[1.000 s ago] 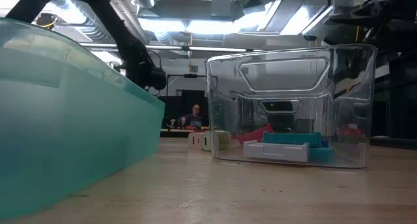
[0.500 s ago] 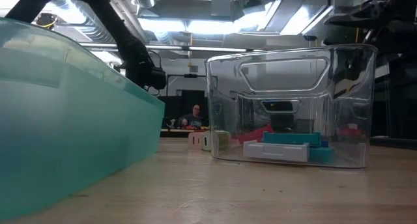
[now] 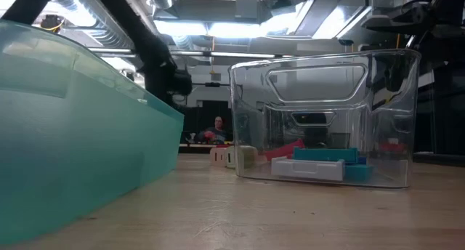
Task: Pick & Place Office items
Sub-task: Put the blue charger adapter into the green bin
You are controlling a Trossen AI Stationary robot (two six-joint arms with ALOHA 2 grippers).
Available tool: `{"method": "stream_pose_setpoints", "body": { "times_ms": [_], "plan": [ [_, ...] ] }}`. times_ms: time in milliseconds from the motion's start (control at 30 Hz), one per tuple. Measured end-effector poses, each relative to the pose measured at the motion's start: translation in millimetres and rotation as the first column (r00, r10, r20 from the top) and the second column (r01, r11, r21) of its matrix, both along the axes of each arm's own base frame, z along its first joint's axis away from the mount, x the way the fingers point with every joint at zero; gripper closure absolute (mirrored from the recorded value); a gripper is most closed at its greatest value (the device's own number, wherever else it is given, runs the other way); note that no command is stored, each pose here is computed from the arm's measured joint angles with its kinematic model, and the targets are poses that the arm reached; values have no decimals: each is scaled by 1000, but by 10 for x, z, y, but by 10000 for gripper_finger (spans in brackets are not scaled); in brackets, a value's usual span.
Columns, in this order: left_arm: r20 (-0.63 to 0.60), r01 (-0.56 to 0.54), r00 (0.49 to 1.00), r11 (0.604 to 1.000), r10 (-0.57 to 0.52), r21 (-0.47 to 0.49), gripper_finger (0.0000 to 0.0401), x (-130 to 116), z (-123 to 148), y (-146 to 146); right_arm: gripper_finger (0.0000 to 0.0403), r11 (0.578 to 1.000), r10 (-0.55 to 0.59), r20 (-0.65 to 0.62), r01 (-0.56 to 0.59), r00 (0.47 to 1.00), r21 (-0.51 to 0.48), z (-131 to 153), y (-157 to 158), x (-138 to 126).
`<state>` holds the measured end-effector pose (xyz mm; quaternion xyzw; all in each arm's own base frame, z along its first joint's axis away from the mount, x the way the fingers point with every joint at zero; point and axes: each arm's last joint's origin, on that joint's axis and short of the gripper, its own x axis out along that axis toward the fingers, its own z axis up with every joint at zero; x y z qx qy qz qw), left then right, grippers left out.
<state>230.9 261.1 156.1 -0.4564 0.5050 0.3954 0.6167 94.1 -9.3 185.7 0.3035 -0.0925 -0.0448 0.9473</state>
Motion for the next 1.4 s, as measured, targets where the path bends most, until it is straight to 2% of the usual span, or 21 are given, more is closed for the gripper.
{"method": "stream_pose_setpoints", "body": {
  "times_ms": [67,167,300,400,500,600,733,867,1067,1233,1300,1400],
  "plan": [
    [70,33,997,999,-34,22,286,75,139,-74,202,1000,0,0,0,1000,0,0,0,0],
    [170,119,976,986,-138,114,286,200,421,-228,202,1000,0,0,0,1000,-1,0,0,0],
    [335,231,891,942,-305,244,286,355,883,-553,202,1000,-1,-2,1,1000,-14,0,0,0],
    [398,342,783,866,-477,365,286,458,1220,-935,202,999,-5,-5,5,1000,-34,0,0,0],
    [418,438,674,786,-609,437,286,513,1459,-1369,202,999,-7,-7,7,1000,-48,0,0,0],
    [410,502,610,732,-677,461,286,542,1558,-1749,202,999,-8,-7,7,1000,-52,0,0,0],
    [371,619,542,657,-754,430,286,560,1540,-2186,202,999,-6,-10,5,1000,-52,-3,1,1],
    [297,767,463,546,-835,339,286,534,1414,-2583,202,999,-3,-18,3,1000,-49,-11,1,2],
    [276,857,350,425,-895,292,286,579,1290,-2999,202,1000,10,-32,-11,999,-28,-27,4,4],
    [292,908,282,352,-914,227,286,655,1116,-3327,202,999,43,-33,-44,999,-25,-28,13,5],
    [280,924,268,328,-922,196,286,700,1002,-3449,202,998,53,-33,-54,998,-26,-28,16,6],
    [272,935,265,316,-925,162,286,780,833,-3591,202,998,56,-44,-56,997,-9,-41,16,7]
  ]
}}
